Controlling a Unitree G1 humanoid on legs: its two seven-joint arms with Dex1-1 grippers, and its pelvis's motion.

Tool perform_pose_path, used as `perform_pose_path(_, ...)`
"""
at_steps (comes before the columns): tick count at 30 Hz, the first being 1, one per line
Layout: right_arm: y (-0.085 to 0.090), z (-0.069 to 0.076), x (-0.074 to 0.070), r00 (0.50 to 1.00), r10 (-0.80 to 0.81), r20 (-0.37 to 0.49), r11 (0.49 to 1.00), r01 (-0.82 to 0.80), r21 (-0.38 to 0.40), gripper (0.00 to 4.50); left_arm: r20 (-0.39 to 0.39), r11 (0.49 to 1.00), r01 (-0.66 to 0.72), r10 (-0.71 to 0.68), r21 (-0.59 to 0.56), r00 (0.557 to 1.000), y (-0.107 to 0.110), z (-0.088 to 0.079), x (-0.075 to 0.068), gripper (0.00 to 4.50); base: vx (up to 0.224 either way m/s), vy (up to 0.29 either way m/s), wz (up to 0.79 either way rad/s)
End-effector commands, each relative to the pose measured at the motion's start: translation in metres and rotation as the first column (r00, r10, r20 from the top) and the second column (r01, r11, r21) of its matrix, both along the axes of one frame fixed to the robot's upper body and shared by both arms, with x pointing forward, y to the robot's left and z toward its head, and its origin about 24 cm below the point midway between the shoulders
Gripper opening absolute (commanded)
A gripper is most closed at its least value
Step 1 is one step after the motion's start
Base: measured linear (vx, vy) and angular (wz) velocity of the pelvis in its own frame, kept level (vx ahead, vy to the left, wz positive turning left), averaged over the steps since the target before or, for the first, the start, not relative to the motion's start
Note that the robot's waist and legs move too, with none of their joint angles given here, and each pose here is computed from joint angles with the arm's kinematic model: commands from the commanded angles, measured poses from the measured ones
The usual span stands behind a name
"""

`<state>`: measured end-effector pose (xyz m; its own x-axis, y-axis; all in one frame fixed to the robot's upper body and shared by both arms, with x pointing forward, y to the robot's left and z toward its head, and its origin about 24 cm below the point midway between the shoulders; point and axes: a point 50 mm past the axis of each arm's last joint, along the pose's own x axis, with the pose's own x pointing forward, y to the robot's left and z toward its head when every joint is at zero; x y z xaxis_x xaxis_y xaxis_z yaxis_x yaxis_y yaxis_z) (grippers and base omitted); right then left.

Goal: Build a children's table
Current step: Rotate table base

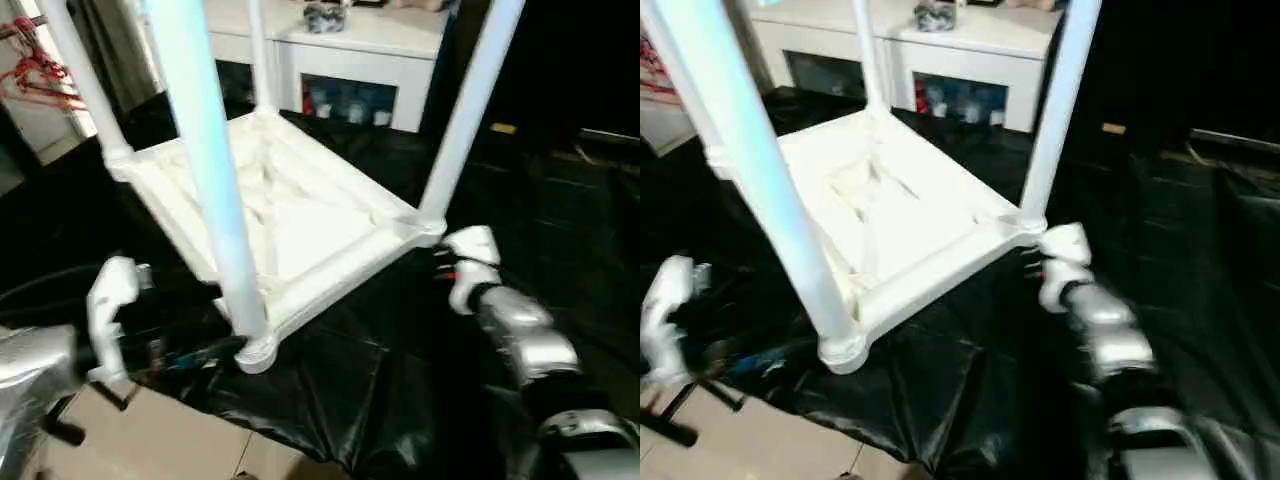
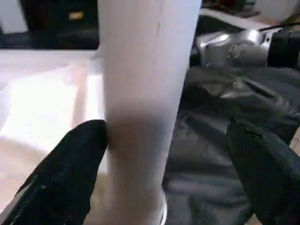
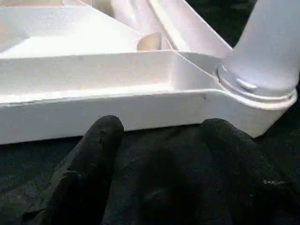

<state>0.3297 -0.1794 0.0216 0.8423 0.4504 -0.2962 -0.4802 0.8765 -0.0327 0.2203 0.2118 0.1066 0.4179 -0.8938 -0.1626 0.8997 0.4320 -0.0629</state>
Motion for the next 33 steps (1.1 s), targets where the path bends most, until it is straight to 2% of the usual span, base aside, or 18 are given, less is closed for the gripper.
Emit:
perform_pose_path(1,0.01,0.002,0.003,1.0,-0.001,0.012,1.0,0.001,-0.01,3.09,0.018,1.0,0.006,-0.006,-0.006,1.0,-0.014,-0.006,0.012,4.47,0.0,0.0,0.0)
perform_pose_path(5,0.021,-0.001,0.002,1.0,0.018,0.006,1.0,-0.018,-0.025,3.09,0.043,1.0,0.006,-0.005,-0.028,0.999,-0.03,-0.01,0.026,4.47,0.0,0.0,0.0)
perform_pose_path(8,0.032,-0.008,-0.002,0.998,0.053,-0.022,0.997,-0.054,-0.059,3.09,0.069,0.996,0.029,-0.023,-0.082,0.997,-0.049,-0.009,0.036,4.47,0.0,0.0,0.0)
perform_pose_path(11,0.039,-0.016,-0.003,0.997,0.059,-0.053,0.991,-0.065,-0.12,3.09,0.09,0.98,0.084,-0.069,-0.179,0.994,-0.08,-0.002,0.043,4.47,0.0,0.0,0.0)
perform_pose_path(16,0.048,-0.012,0.002,0.998,0.044,-0.039,0.995,-0.047,-0.089,3.09,0.112,0.951,0.184,-0.16,-0.247,0.981,-0.123,0.001,0.048,4.47,0.0,0.0,0.0)
perform_pose_path(18,0.049,-0.01,0.004,0.999,0.034,-0.033,0.996,-0.036,-0.076,3.09,0.114,0.947,0.198,-0.174,-0.254,0.978,-0.131,0.0,0.049,4.47,0.0,0.0,0.0)
perform_pose_path(20,0.047,-0.007,0.007,1.0,0.018,-0.022,0.997,-0.019,-0.081,3.09,0.117,0.938,0.236,-0.213,-0.255,0.97,-0.155,-0.002,0.053,4.47,0.0,0.0,0.0)
perform_pose_path(25,0.04,-0.007,0.009,1.0,-0.019,-0.016,0.995,0.018,-0.099,3.09,0.132,0.947,0.228,-0.202,-0.226,0.97,-0.189,-0.007,0.06,4.47,0.0,0.0,0.0)
perform_pose_path(29,0.034,-0.007,0.008,0.999,-0.045,-0.014,0.995,0.044,-0.094,3.09,0.138,0.96,0.207,-0.182,-0.191,0.973,-0.203,-0.012,0.064,4.47,0.0,0.0,0.0)
perform_pose_path(31,0.028,-0.008,0.007,0.997,-0.071,-0.014,0.993,0.069,-0.095,3.09,0.178,0.971,0.171,-0.141,-0.167,0.974,-0.21,-0.013,0.068,4.47,0.0,0.0,0.0)
perform_pose_path(33,0.024,-0.009,0.007,0.996,-0.088,-0.013,0.992,0.087,-0.094,3.09,0.183,0.976,0.143,-0.112,-0.163,0.977,-0.212,-0.015,0.07,4.47,0.0,0.0,0.0)
